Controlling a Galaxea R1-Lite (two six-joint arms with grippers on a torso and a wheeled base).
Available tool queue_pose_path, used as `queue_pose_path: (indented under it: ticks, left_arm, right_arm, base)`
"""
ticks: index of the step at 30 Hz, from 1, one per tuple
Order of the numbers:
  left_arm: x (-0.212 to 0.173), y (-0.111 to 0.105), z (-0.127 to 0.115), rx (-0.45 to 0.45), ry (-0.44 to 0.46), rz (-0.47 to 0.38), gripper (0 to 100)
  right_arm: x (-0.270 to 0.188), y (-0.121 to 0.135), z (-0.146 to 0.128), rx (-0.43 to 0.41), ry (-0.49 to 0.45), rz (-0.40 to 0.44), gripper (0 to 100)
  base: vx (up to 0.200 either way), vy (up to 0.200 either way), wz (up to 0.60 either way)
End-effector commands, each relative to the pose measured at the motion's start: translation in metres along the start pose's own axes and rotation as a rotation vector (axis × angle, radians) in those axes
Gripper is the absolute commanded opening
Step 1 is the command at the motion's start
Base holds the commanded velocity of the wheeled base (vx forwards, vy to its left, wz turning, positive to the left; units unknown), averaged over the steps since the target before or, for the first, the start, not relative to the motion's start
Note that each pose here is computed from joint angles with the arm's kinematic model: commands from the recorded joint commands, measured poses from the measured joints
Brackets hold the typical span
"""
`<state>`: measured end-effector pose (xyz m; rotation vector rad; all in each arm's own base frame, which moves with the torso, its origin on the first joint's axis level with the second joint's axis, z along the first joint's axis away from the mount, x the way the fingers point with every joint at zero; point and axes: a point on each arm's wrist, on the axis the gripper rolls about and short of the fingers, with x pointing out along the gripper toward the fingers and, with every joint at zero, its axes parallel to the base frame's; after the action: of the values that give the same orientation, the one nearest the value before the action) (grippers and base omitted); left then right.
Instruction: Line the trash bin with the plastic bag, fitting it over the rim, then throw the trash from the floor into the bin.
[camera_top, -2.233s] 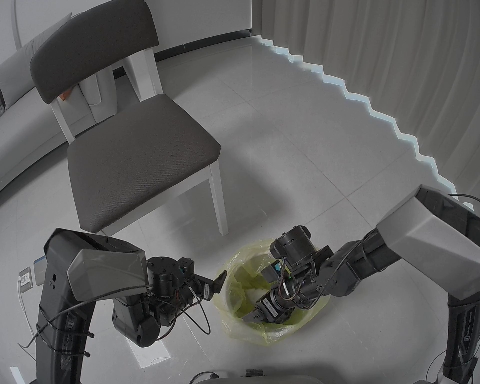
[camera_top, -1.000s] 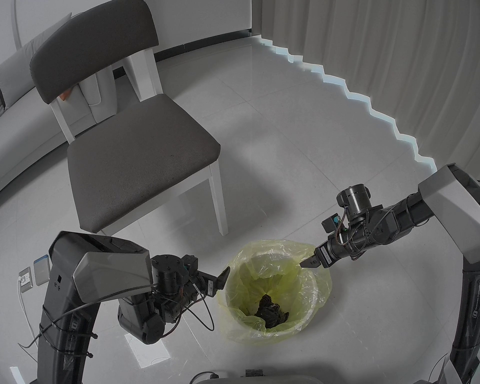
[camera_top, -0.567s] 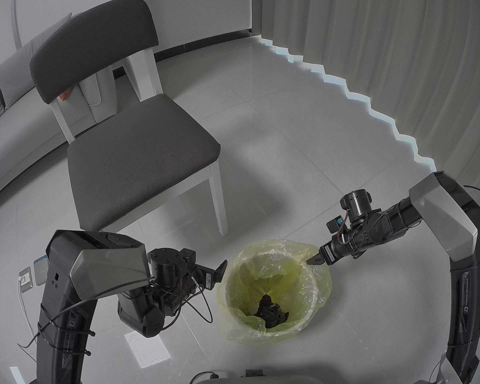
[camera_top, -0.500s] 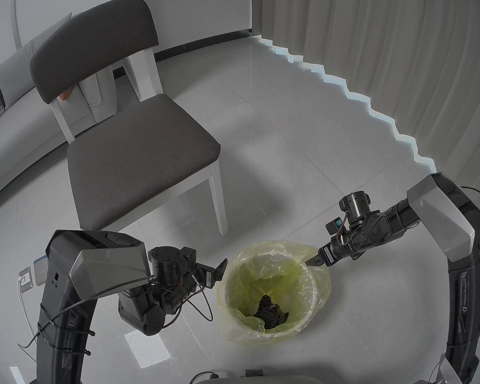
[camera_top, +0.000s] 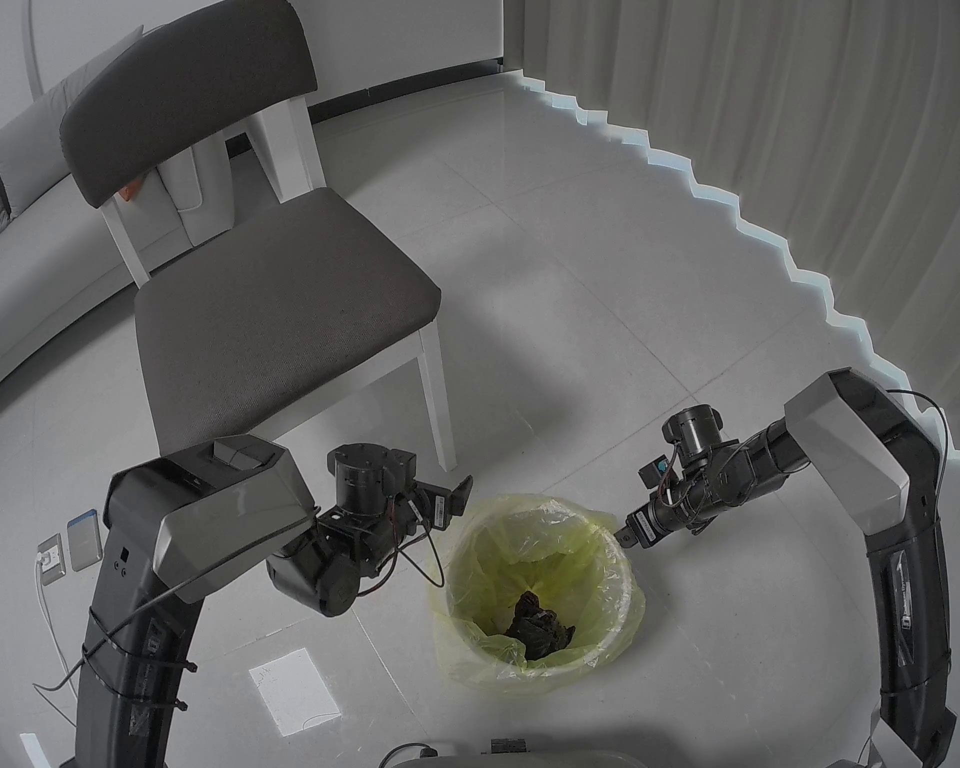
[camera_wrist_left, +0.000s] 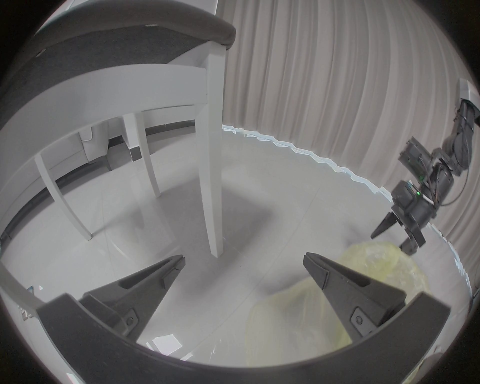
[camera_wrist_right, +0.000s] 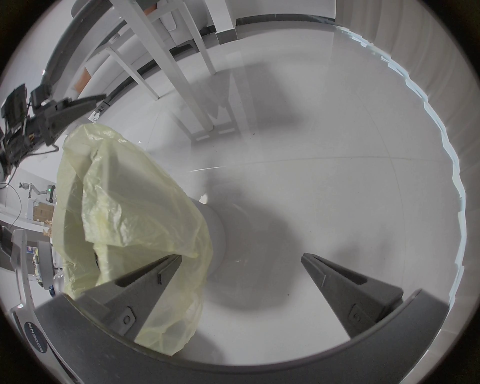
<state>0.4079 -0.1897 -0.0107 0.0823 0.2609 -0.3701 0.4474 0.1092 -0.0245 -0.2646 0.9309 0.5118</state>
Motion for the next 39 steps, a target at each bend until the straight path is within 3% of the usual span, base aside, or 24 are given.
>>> queue_pose_path:
  ticks: [1, 12, 18, 25, 30, 35, 39]
  left_arm:
    - [0.033, 0.003, -0.01, 0.001, 0.027, 0.011, 100]
    - [0.051, 0.003, -0.036, 0.016, 0.141, -0.031, 100]
    - [0.057, 0.012, -0.043, 0.037, 0.173, -0.001, 100]
    - [0.035, 0.041, 0.008, -0.023, 0.093, 0.084, 100]
    - [0.005, 0.055, 0.041, -0.069, 0.032, 0.113, 100]
    - [-0.049, 0.075, 0.074, -0.084, -0.063, 0.16, 100]
    - [-0.103, 0.083, 0.104, -0.105, -0.157, 0.184, 100]
  right_arm:
    - [0.012, 0.0, -0.003, 0.001, 0.023, 0.006, 100]
    - [-0.009, -0.012, 0.002, 0.025, -0.004, -0.018, 100]
    - [-0.041, -0.016, 0.016, 0.023, -0.06, -0.042, 100]
    - [-0.106, -0.028, 0.023, 0.053, -0.136, -0.09, 100]
    - [-0.148, -0.022, 0.029, 0.053, -0.199, -0.11, 100]
    - [-0.23, -0.002, 0.033, 0.088, -0.342, -0.137, 100]
    - [-0.302, 0.021, 0.017, 0.098, -0.468, -0.162, 100]
  base:
    - [0.0, 0.0, 0.0]
    - [0.0, 0.0, 0.0]
    - [0.0, 0.0, 0.0]
    - [0.0, 0.0, 0.0]
    - [0.0, 0.0, 0.0]
    - [0.0, 0.0, 0.0]
    - [0.0, 0.0, 0.0]
